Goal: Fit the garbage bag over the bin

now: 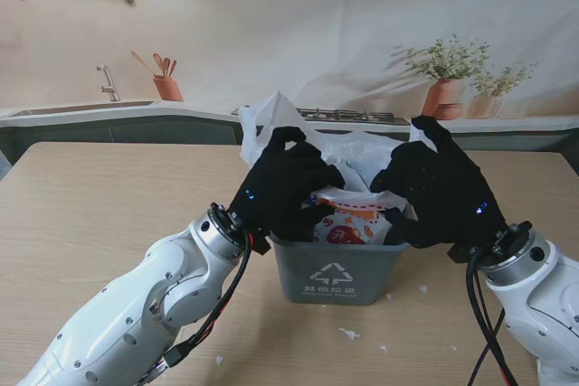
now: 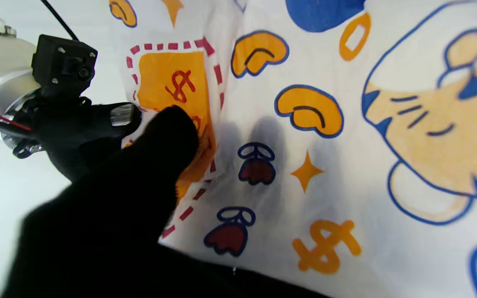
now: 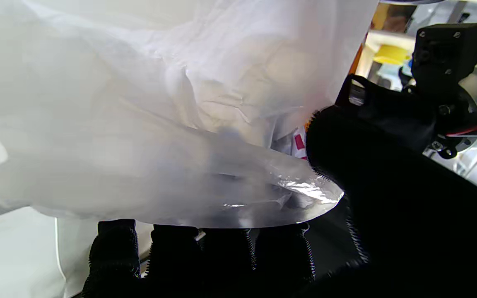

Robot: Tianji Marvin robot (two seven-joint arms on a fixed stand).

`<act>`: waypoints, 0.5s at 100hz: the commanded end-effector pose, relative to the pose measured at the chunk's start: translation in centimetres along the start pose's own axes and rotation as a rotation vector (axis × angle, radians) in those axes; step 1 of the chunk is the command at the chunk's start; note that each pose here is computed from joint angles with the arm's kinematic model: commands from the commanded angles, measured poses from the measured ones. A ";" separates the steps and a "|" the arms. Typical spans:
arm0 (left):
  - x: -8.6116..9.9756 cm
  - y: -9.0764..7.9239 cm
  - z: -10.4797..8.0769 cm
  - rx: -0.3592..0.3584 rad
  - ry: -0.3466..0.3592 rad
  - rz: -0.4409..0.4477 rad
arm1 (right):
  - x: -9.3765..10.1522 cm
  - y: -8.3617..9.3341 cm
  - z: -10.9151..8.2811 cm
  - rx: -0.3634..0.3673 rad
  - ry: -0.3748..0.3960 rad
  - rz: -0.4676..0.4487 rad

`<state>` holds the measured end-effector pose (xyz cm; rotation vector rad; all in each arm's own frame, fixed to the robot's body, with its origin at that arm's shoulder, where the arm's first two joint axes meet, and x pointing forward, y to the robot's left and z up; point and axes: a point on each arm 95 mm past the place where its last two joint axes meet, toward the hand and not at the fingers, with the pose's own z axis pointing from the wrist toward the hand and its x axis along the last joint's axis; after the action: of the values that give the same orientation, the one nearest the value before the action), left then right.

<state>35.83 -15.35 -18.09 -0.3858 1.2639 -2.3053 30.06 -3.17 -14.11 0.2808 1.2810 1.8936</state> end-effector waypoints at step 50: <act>-3.0 -4.4 -1.8 0.111 0.023 -0.128 | -1.6 -0.8 -0.9 -0.032 -0.014 0.017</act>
<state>36.35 -10.78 -15.84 -0.4649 1.0379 -2.5780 31.12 -4.87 -14.47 0.2744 1.2332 1.9174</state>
